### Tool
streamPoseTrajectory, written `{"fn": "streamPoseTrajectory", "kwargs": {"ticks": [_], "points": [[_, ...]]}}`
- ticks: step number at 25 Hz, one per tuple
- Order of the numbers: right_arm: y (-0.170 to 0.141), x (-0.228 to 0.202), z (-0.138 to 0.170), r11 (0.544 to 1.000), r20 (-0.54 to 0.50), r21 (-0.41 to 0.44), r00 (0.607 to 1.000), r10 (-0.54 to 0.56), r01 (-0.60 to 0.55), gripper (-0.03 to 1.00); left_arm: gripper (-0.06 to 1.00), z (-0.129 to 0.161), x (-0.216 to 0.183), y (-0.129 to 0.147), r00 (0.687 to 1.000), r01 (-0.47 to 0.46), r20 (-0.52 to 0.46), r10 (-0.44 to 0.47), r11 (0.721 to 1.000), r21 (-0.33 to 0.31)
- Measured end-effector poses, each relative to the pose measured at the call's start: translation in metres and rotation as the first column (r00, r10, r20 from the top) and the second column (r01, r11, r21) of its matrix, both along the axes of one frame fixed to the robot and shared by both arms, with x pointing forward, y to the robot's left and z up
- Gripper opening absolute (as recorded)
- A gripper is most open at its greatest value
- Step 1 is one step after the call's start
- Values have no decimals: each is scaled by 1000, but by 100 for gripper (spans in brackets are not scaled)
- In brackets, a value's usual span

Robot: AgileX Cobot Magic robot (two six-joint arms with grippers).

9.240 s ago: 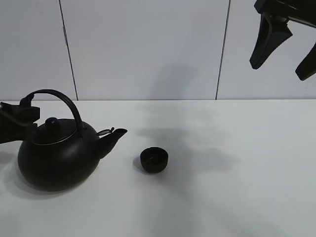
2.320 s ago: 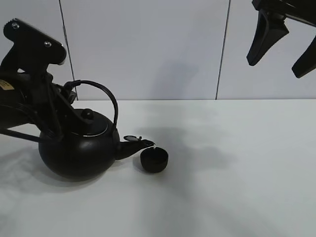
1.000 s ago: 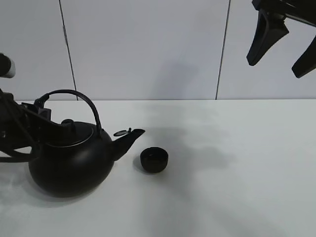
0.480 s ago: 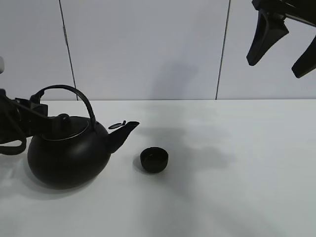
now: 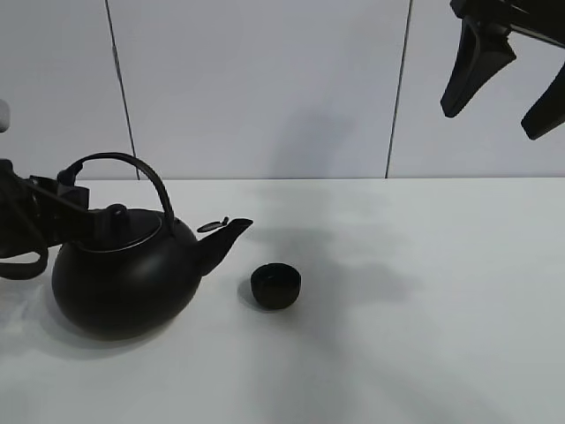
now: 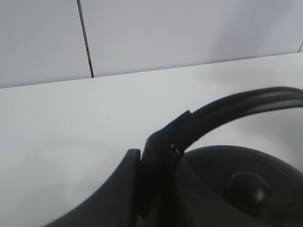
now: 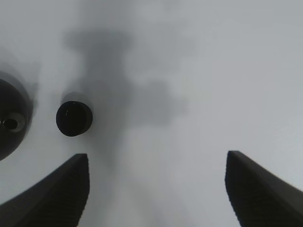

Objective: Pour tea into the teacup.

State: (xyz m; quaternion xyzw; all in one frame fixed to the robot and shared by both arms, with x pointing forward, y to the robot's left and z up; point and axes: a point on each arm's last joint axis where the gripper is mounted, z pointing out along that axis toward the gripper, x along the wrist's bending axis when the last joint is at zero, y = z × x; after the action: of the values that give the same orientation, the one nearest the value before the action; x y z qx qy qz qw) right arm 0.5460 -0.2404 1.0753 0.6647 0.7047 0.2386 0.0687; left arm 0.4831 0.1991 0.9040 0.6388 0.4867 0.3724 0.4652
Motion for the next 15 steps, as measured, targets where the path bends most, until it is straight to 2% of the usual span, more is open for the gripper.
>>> {"fn": "streamPoseTrajectory", "kwargs": {"ticks": [15], "points": [[0,0,0,1000,0,1,1000,0,0,55,11,-2,-2,2,1000,-5,-12,5,1000,5]]}}
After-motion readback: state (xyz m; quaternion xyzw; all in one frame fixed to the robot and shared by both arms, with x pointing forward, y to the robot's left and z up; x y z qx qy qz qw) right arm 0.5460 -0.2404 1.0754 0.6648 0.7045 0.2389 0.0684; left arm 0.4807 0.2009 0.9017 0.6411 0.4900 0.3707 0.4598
